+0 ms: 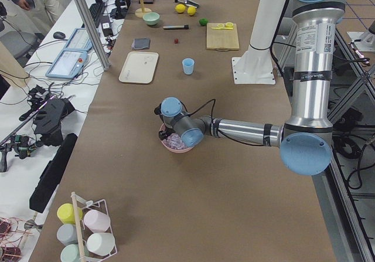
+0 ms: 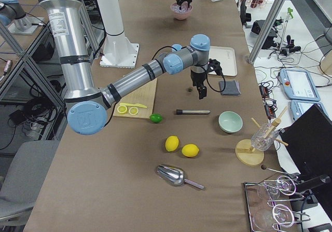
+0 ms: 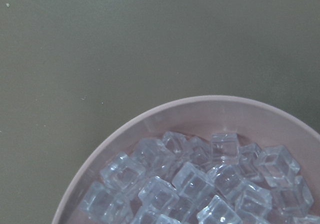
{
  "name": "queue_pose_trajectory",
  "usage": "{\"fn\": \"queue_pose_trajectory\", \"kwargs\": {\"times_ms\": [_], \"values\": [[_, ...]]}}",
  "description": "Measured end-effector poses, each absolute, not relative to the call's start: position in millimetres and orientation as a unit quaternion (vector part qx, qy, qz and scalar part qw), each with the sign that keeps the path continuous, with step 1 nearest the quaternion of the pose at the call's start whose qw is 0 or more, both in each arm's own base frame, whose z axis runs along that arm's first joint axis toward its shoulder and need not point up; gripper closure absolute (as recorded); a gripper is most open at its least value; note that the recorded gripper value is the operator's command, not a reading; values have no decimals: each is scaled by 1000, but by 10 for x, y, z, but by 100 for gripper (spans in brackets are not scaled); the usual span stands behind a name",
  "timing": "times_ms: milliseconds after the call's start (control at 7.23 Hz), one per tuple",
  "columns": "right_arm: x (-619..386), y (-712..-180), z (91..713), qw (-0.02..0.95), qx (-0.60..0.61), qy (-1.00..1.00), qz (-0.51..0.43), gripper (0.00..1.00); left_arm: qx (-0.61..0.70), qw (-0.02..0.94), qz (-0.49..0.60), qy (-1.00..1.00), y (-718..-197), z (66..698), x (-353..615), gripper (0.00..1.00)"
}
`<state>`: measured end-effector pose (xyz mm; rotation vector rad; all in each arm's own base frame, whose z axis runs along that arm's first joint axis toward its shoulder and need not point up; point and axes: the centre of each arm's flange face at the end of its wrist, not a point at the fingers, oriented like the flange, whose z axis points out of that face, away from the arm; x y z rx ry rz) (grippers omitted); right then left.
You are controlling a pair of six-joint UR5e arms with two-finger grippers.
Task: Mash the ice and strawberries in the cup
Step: 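Close the left gripper on an ice cube and lift it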
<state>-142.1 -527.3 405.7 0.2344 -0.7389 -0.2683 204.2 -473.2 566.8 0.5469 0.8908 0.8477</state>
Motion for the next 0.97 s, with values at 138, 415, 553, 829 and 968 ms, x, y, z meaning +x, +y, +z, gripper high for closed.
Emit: {"fn": "queue_pose_trajectory", "kwargs": {"times_ms": [138,415,553,829,968], "values": [[-1425,-5269,4063,917,113,-359,-131,0,255,782,400,404,-4713,5657,2148,4],[-1422,-5264,4072,917,113,-359,-131,0,258,777,410,402,-4656,5615,2246,83],[-1419,-5259,4073,917,113,-358,-131,0,257,774,412,406,-4622,5600,2244,100],[-1409,-5236,4070,917,113,-359,-129,0,254,772,412,412,-4603,5599,2211,100],[-1409,-5228,4061,917,114,-360,-129,0,255,772,410,414,-4613,5590,2181,100]]}}
